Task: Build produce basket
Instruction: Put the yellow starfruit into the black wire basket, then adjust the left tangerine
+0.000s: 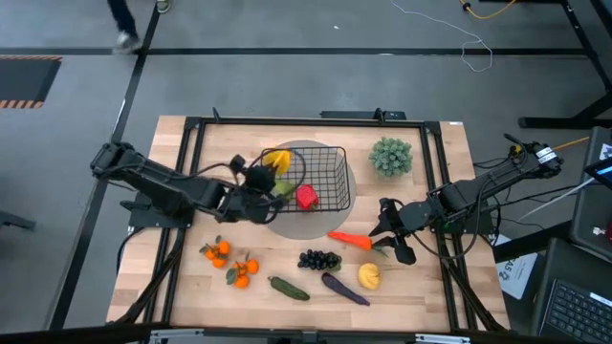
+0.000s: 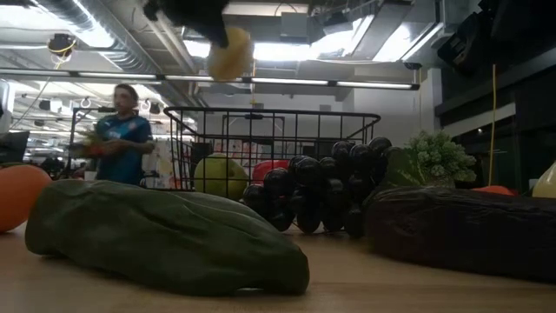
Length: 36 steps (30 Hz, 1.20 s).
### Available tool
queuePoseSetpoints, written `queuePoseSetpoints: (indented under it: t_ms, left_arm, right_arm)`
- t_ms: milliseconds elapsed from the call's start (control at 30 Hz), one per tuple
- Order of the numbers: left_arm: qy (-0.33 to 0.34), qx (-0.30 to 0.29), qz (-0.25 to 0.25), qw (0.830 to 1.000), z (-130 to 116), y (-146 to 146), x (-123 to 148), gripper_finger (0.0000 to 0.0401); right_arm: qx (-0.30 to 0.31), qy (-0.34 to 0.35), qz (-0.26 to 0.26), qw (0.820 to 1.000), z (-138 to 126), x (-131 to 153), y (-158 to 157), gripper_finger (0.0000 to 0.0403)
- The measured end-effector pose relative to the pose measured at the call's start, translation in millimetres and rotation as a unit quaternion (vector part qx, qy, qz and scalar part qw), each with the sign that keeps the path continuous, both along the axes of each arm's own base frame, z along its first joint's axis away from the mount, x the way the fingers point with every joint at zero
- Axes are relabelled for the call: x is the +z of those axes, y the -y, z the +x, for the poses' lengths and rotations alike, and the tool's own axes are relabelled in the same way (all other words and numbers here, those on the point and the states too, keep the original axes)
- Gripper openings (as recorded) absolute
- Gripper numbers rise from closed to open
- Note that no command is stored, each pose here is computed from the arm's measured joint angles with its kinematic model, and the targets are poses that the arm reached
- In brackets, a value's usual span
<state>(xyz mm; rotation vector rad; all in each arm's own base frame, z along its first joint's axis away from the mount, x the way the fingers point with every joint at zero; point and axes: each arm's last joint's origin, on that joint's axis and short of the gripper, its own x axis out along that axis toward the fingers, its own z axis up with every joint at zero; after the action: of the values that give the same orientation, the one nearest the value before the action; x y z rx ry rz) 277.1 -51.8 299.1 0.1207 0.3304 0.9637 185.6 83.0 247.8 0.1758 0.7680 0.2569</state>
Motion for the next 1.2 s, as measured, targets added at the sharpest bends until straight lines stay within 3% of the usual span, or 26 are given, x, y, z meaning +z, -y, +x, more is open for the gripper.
queuePoseSetpoints:
  t_ms: [267,467,667,767,1200]
  left_arm:
    - [-0.023,0.033,-0.029,0.999,30,-38,-26,0.001]
    - [-0.034,-0.068,-0.108,0.991,50,-56,-37,0.0037]
    - [0.002,-0.164,-0.083,0.983,64,-56,-25,0.0079]
    - [0.003,-0.185,-0.065,0.98,65,-51,-22,0.0091]
    - [-0.062,-0.165,-0.001,0.984,63,-47,-23,0.0097]
  right_arm:
    - [0.0,0.0,0.0,1.0,0,0,0,0.0134]
    - [0.0,-0.003,-0.001,1.0,0,0,0,0.0134]
    - [0.0,-0.005,-0.002,1.0,-1,-1,0,0.0134]
    - [0.0,-0.004,-0.002,1.0,-1,-1,0,0.0134]
    - [-0.001,-0.007,-0.002,1.0,-1,-1,0,0.0134]
